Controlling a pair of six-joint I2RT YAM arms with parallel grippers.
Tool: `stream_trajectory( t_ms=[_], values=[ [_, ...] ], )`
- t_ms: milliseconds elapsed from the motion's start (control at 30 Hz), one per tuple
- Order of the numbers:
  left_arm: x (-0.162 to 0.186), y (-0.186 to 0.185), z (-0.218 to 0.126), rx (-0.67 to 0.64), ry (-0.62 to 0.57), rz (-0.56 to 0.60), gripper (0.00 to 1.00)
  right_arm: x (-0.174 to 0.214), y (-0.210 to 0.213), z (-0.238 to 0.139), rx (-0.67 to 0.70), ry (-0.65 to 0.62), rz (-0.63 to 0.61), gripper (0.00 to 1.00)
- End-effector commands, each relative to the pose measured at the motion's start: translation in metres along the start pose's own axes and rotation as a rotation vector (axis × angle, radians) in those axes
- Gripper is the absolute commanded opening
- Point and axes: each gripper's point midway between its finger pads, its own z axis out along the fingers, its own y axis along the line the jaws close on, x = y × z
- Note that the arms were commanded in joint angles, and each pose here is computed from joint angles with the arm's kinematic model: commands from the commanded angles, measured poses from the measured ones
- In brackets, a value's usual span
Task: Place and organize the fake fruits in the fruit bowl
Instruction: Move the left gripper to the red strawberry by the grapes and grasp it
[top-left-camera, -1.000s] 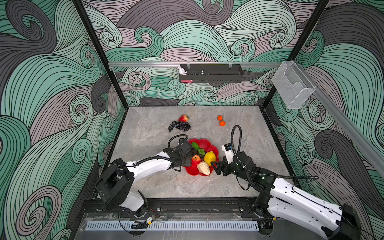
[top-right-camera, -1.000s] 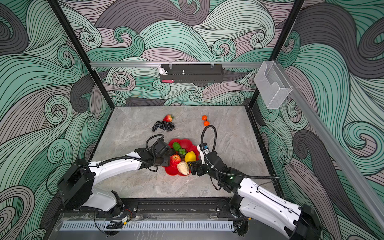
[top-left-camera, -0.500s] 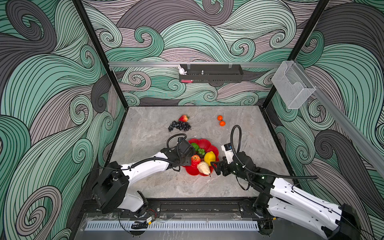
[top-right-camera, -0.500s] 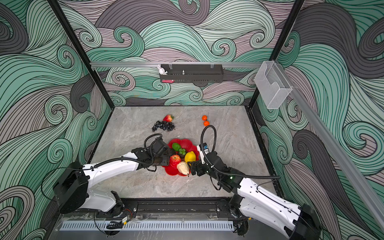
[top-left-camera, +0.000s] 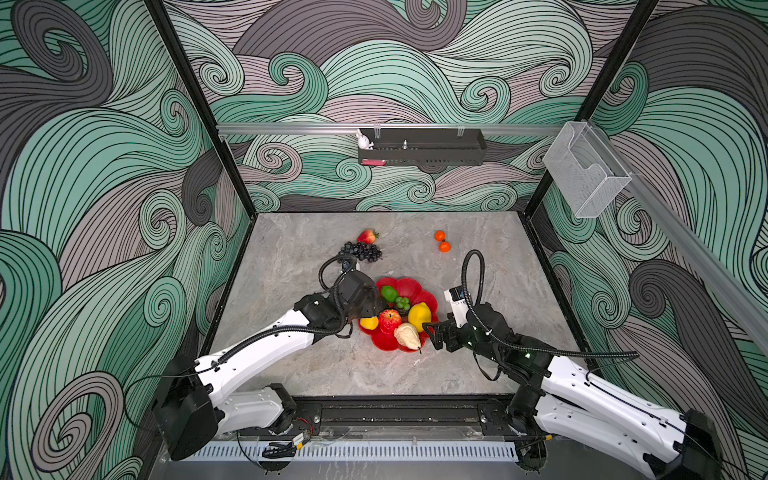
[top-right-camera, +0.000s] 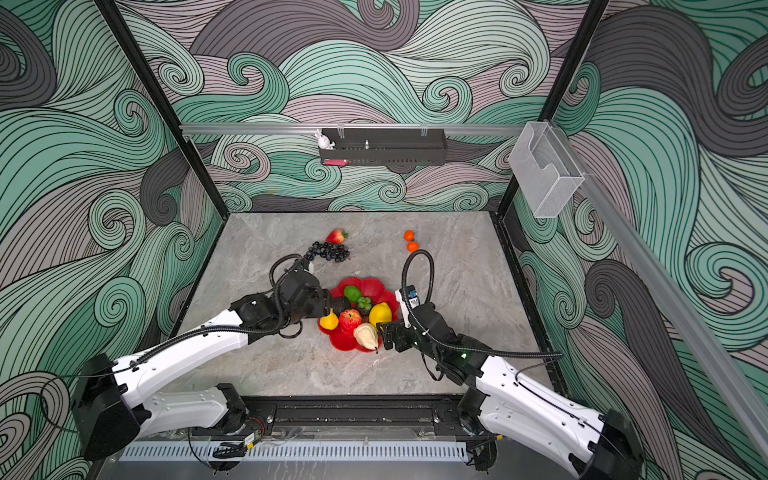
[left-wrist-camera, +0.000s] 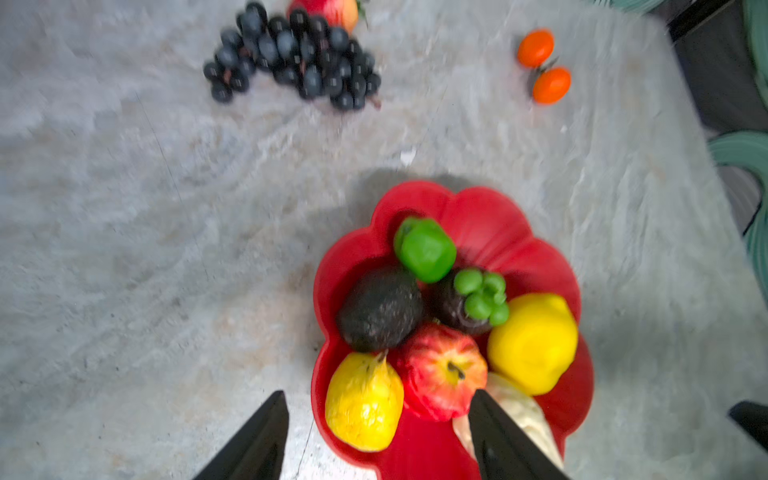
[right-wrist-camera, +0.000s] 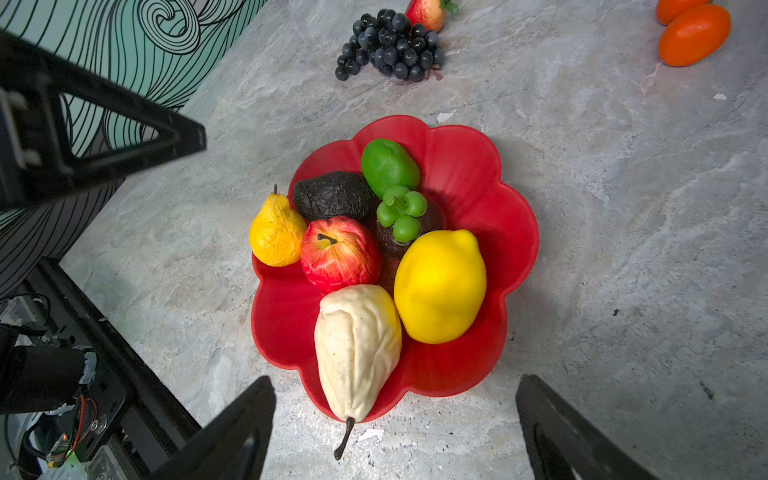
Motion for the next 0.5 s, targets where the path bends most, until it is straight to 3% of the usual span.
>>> stream_trajectory(
  t_ms=[0,200,467],
  values=[
    [-0.043,-0.002,0.001,0.032,-0.054,0.024,0.76,-0.02,-0.002,-0.009,0.026,-0.049,0.01,0.91],
    [-0.093,-0.009,0.054,0.096,0.002,0.111,0.79,-0.028,0.002,-0.015,0.012,-0.071,0.015,0.91],
    [-0.152,0.008,0.134,0.133,-0.008,0.332,0.78,-0.023,0.002,-0.022,-0.008,-0.067,0.027,0.92]
  ],
)
